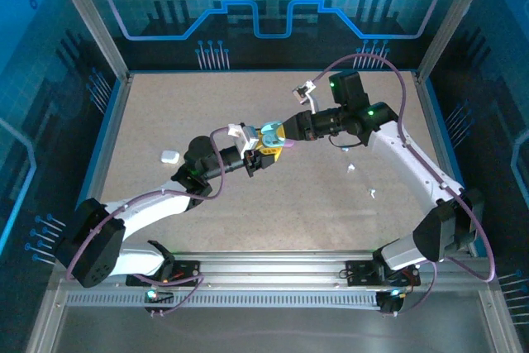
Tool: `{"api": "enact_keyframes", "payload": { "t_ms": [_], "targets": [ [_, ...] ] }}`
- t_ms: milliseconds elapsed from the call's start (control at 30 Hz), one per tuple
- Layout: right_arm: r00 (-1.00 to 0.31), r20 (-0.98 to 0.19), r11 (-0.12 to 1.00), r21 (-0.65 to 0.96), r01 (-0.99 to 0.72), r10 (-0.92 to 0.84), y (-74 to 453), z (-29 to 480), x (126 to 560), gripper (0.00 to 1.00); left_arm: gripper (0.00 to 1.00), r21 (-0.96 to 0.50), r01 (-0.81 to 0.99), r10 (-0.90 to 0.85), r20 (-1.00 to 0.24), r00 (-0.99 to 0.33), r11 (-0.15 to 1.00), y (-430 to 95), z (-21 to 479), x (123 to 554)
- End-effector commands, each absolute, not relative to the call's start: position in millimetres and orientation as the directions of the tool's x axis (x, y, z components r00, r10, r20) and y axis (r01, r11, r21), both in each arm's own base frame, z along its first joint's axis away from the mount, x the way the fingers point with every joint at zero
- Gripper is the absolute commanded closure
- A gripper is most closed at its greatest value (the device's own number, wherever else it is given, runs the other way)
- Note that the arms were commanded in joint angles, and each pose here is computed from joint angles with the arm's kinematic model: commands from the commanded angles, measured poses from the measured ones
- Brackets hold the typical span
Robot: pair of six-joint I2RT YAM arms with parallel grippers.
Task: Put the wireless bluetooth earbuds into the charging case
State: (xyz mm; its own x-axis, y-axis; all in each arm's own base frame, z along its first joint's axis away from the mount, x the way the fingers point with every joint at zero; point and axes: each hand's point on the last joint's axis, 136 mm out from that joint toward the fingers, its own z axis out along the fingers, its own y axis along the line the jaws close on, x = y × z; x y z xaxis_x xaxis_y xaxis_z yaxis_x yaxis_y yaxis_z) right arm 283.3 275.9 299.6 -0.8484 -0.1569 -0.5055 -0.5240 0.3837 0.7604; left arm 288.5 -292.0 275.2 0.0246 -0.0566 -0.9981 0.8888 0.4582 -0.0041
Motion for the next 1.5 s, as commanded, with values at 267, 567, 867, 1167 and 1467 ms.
{"api": "enact_keyframes", "payload": {
  "t_ms": [267,567,867,1167,1467],
  "targets": [
    [-0.832,-0.525,0.422,0.723,-0.547,-0.180,274,303,278,0.71,0.67,0.048,0.903,-0.118,-0.987,0.109,0.427,-298,309,283],
    [-0.831,-0.526,0.423,0.721,-0.549,-0.182,274,305,277,0.67,0.67,0.048,0.902,-0.116,-0.987,0.108,0.429,-298,308,283],
    [-0.770,-0.622,0.413,0.671,-0.616,-0.139,259,335,269,0.55,0.67,0.055,0.892,-0.104,-0.988,0.113,0.448,-295,304,285],
    [-0.672,-0.738,0.621,0.557,-0.551,0.065,189,344,294,0.54,0.67,0.061,0.888,-0.108,-0.987,0.123,0.456,-293,307,284],
    [-0.846,-0.442,0.850,0.526,0.025,0.299,64,202,364,0.60,0.68,0.059,0.889,-0.129,-0.983,0.132,0.455,-289,317,278]
  ]
}}
